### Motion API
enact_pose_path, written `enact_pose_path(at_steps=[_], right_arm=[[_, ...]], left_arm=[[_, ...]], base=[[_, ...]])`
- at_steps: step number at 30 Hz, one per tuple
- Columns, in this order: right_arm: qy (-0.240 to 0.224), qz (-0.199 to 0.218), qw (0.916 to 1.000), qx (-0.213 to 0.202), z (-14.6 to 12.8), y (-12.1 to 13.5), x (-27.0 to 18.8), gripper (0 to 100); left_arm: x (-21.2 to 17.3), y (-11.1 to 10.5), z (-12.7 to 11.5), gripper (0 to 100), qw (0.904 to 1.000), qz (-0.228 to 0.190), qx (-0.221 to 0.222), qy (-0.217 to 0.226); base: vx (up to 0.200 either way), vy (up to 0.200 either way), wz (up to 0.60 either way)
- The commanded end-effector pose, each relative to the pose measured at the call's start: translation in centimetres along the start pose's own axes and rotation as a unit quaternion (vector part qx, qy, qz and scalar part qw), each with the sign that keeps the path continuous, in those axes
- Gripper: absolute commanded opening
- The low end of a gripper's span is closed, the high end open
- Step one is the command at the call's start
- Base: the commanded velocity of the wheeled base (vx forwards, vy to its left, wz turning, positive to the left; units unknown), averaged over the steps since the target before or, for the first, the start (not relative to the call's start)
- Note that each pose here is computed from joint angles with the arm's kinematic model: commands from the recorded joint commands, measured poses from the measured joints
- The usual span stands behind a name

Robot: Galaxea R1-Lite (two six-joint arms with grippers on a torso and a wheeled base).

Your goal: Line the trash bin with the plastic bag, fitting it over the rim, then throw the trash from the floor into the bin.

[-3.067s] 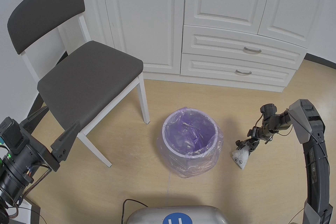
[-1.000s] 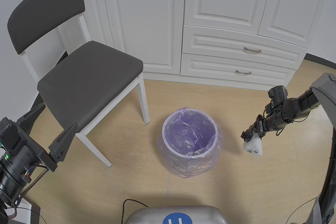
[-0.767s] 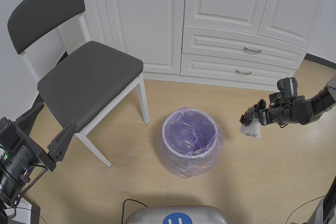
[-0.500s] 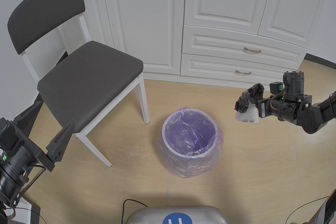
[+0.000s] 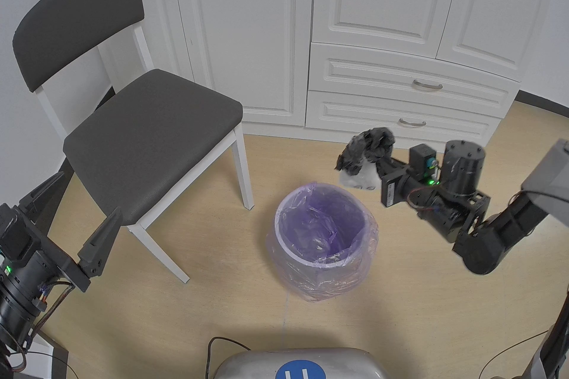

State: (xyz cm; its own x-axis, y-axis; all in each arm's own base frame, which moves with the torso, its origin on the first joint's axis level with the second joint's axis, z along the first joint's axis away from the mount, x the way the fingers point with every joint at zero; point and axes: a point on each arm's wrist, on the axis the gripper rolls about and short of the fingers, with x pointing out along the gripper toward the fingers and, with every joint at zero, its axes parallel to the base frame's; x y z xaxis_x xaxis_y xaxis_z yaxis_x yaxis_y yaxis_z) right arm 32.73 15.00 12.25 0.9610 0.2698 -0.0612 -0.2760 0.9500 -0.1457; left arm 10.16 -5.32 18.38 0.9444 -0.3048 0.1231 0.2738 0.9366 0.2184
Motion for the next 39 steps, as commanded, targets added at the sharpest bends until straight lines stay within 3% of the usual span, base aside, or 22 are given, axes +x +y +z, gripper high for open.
enact_pose_path(at_steps=[1, 13, 18, 27, 32, 39], right_arm=[[0.049, 0.053, 0.9972, -0.018, -6.7, 5.1, 1.6, 0], [0.057, 0.059, 0.9965, -0.018, -10.3, 6.2, 3.5, 0], [0.045, 0.057, 0.9972, -0.015, -12.3, 6.5, 4.6, 0], [0.071, 0.051, 0.996, -0.018, -14.5, 5.4, 5.3, 0], [0.117, 0.053, 0.9911, -0.035, -14.9, 4.9, 4.6, 0], [0.188, 0.066, 0.978, -0.061, -14.8, 4.6, 3.1, 0]], left_arm=[[-0.2, 0.3, -0.3, 100, 0.9994, 0.018, 0.027, 0.007], [-1.1, 0.8, -0.5, 100, 0.9965, 0.035, 0.075, 0.005], [-1.1, 0.7, -0.7, 100, 0.9964, 0.034, 0.077, 0.009], [-1.1, 0.8, -0.8, 100, 0.9963, 0.036, 0.077, 0.01], [-1.1, 0.7, -0.9, 100, 0.9962, 0.035, 0.079, 0.013], [-1.1, 0.7, -0.9, 100, 0.9962, 0.035, 0.079, 0.013]], base=[[0.0, 0.0, 0.0], [0.0, 0.0, 0.0], [0.0, 0.0, 0.0], [0.0, 0.0, 0.0], [0.0, 0.0, 0.0], [0.0, 0.0, 0.0]])
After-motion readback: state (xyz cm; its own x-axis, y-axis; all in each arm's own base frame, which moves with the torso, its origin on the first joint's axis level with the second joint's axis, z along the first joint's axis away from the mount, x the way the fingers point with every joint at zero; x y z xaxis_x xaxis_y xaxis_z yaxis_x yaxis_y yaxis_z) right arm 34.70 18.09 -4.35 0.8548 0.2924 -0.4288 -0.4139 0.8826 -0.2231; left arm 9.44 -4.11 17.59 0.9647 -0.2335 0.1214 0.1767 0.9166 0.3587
